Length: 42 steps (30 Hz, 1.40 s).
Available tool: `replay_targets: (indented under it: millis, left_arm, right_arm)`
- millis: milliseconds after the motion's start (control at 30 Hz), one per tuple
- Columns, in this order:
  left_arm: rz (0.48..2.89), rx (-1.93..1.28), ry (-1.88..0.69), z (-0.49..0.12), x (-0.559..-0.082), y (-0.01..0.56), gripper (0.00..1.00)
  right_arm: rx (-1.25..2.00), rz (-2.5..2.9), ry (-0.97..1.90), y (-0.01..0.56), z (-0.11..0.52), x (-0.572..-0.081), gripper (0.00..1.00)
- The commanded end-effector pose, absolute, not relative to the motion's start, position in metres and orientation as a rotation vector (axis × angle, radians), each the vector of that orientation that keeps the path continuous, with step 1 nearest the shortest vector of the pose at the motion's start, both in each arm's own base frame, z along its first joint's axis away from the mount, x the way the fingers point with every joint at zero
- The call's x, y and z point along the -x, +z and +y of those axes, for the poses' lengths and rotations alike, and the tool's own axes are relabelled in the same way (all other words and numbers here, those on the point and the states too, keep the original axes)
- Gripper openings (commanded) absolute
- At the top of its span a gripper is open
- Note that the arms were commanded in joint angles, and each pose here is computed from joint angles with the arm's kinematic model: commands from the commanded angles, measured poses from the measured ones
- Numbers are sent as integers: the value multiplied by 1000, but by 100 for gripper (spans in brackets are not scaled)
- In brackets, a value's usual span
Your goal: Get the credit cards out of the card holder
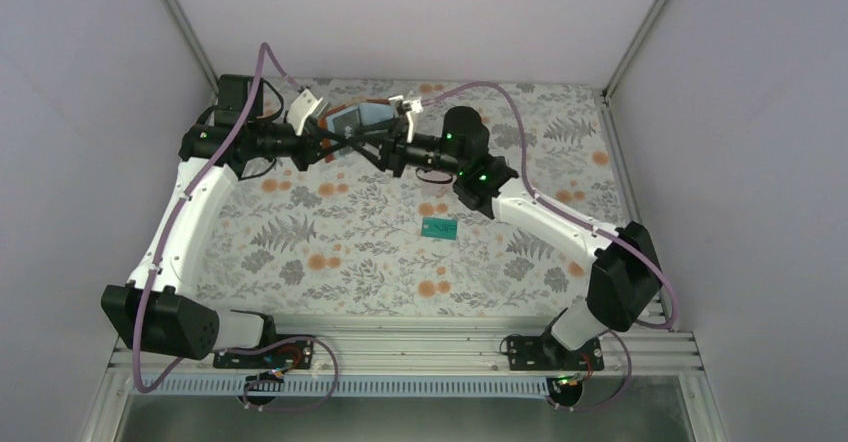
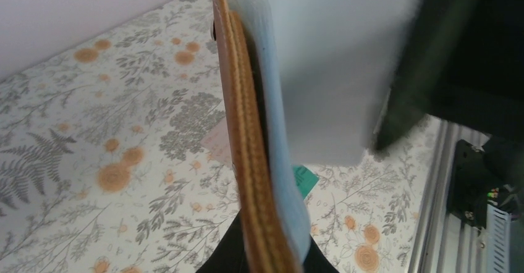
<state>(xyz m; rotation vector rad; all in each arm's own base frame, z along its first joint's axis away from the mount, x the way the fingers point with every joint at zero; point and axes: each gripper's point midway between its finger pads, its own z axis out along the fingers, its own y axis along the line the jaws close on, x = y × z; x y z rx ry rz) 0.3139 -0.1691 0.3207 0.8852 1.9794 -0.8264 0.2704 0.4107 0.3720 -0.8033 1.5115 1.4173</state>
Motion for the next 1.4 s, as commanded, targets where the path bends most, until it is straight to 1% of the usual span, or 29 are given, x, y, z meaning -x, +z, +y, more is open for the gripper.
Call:
replay_targets:
  millis: [0,67,200,333,433,533,567,700,733,867,933,1000,1100,1167,1267,1367]
  left_arm:
    - [1846,-990,-931,-182,-292,345,2]
    - [1813,-1025,-979,-185,-284,349,2]
    - [1749,-1078,-1057,-191,-270,358,2]
    - [1698,-1115,-1109,-195,-260,365,2]
    - [1654,-1148,-1130,-196,-251,371,2]
    - [1638,-1160,-1132,-196,-247,373,2]
    - [1640,-1159,-1132,-196,-247,372,2]
    - [1651,-1152,-1136,-196,-249,370,3]
    - [1653,-1153,-1136,-196,-250,369,5]
    - [1634,-1165,-1153,-197,-245,370,23]
    - [1621,-1175,-1157,-197,-242,371,26]
    - [1619,-1177,-1153,-196,-241,372,26]
    - [1621,-1176,-1156,-196,-242,372,23]
    - [1625,-1174,-1159,-196,-242,371,17]
    - [1627,-1174,-1159,-196,-242,371,4]
    - [1629,-1174,-1153,-196,-242,371,2]
  right_arm:
    - [628,1569,1325,381,381,-316,34]
    - [675,1587,1285,379,379,-319,31]
    - [807,1587,1267,374,382,-310,28]
    - [915,1567,1306,370,388,-297,28]
    - [1010,1550,1338,366,392,-285,22]
    - [1089,1507,1375,367,390,-270,6]
    - [1108,1496,1384,369,389,-266,5]
    - [1149,1451,1376,378,383,-256,4]
    - [1150,1445,1369,380,380,-254,4]
    - [1148,1436,1350,388,368,-255,4]
    - [1143,1446,1328,390,363,-257,4]
    - [1130,1454,1299,393,357,-261,4]
    - [1125,1458,1294,394,354,-261,4]
    - [1124,1471,1290,392,353,-263,4]
    - [1126,1458,1288,396,350,-261,4]
    - [1128,1460,1273,399,347,-263,4]
